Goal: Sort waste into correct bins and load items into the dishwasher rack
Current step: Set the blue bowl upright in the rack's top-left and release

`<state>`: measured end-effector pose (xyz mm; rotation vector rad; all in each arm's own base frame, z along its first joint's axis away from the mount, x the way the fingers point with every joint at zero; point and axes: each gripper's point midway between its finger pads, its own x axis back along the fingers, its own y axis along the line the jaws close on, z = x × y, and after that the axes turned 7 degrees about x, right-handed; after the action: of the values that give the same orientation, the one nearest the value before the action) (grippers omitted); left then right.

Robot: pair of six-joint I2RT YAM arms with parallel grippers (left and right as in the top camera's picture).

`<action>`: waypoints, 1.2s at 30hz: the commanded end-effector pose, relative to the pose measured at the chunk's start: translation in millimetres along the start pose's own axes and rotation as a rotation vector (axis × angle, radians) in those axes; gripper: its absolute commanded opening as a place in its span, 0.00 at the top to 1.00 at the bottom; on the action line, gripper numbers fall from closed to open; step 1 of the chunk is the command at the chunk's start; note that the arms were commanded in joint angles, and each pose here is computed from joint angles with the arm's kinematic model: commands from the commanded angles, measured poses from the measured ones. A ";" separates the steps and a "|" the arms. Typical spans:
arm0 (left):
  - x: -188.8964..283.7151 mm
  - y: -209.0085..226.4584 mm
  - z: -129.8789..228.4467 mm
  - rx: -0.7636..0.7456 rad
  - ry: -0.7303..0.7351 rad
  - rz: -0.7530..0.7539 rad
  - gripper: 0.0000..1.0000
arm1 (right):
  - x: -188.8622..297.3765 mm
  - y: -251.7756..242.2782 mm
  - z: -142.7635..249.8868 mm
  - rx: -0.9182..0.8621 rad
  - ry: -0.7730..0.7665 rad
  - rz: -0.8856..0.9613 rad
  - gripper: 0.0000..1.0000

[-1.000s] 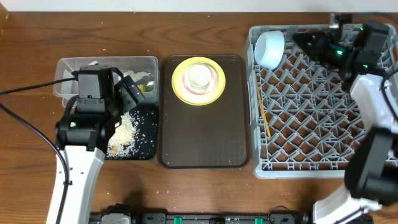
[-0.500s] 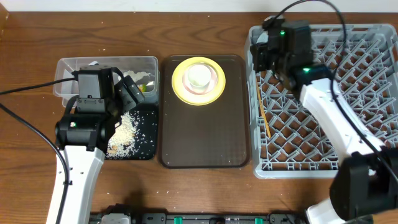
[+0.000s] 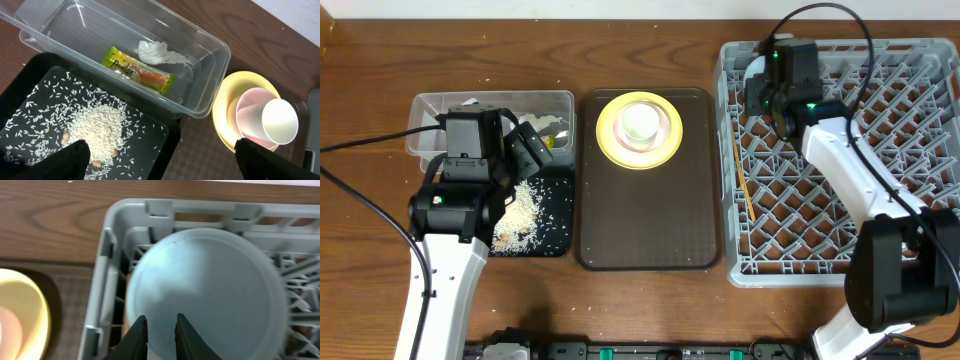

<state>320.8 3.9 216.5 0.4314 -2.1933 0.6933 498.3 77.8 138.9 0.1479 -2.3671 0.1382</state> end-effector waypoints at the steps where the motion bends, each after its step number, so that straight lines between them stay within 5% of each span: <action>1: 4.0 -1.1 -5.6 -0.001 -0.018 0.004 0.05 | 3.4 -15.5 1.9 0.003 0.009 0.056 0.80; 25: 4.0 -1.1 -5.7 -0.001 -0.018 0.004 0.05 | 12.7 -23.7 -12.9 0.007 -0.041 0.063 0.65; 34: 4.0 -1.1 -5.6 -0.001 -0.018 0.004 0.05 | 68.3 -22.3 -30.5 0.003 -0.085 0.041 0.69; 36: 4.0 -1.1 -5.7 -0.001 -0.018 0.004 0.04 | 80.5 -22.6 -26.7 0.001 -0.068 0.040 0.85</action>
<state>320.8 4.0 216.5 0.4318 -2.1934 0.6931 472.3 58.0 184.8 0.1088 -2.3878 0.1593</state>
